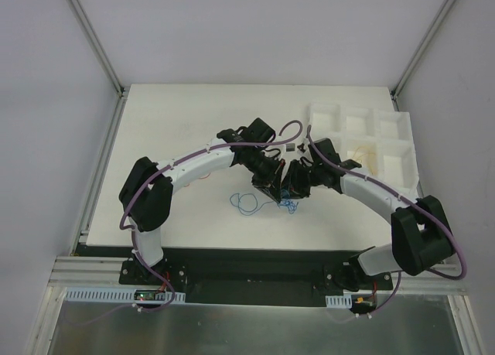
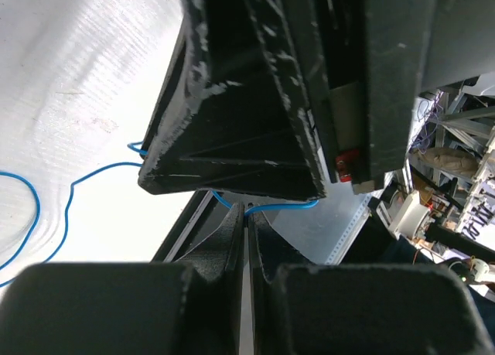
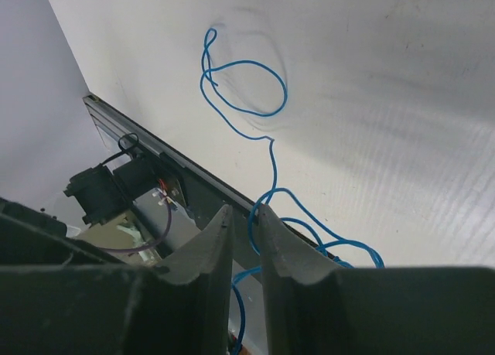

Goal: Untangle the cables

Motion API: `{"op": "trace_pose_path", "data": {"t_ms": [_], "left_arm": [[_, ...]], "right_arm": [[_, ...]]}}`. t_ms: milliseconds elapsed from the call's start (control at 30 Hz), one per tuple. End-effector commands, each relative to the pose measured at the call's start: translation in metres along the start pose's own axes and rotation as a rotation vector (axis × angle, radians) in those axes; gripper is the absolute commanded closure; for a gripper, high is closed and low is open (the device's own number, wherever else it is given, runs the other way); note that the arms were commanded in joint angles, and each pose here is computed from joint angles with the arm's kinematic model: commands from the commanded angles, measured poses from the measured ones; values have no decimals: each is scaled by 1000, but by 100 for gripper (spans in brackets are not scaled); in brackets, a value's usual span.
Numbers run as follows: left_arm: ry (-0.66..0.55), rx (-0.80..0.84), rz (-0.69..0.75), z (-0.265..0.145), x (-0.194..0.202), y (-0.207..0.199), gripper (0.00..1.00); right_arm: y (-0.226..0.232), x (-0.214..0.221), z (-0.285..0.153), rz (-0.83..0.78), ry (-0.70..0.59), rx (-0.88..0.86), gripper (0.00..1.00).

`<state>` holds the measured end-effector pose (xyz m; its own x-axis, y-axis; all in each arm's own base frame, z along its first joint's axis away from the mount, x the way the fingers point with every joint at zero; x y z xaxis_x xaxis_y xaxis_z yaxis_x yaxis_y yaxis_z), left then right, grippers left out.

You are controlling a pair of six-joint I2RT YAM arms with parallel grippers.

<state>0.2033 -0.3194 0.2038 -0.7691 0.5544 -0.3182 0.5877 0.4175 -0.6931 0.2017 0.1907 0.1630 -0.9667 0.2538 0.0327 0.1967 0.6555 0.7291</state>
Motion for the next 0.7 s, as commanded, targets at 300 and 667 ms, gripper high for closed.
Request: {"op": "trace_pose_path", "data": {"t_ms": [300, 667], "left_arm": [[-59, -123, 1, -27, 37, -10, 100], [-10, -398, -232, -34, 171, 37, 100]], "right_arm": [[25, -44, -24, 290, -162, -153, 100], [51, -122, -95, 469, -499, -289, 100]]}}
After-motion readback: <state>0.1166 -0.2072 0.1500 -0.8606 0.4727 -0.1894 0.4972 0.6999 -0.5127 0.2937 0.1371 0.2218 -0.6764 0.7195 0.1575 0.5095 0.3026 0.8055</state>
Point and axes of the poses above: each gripper's point midway between its finger pads, its own z axis out along the fingers, its own y axis along the line the jaws close on, x = y × z, the point moved 8 cm from there along -z, back along the fingers, and after that the axes turned 10 degrees about z, right-handed, at the moved point
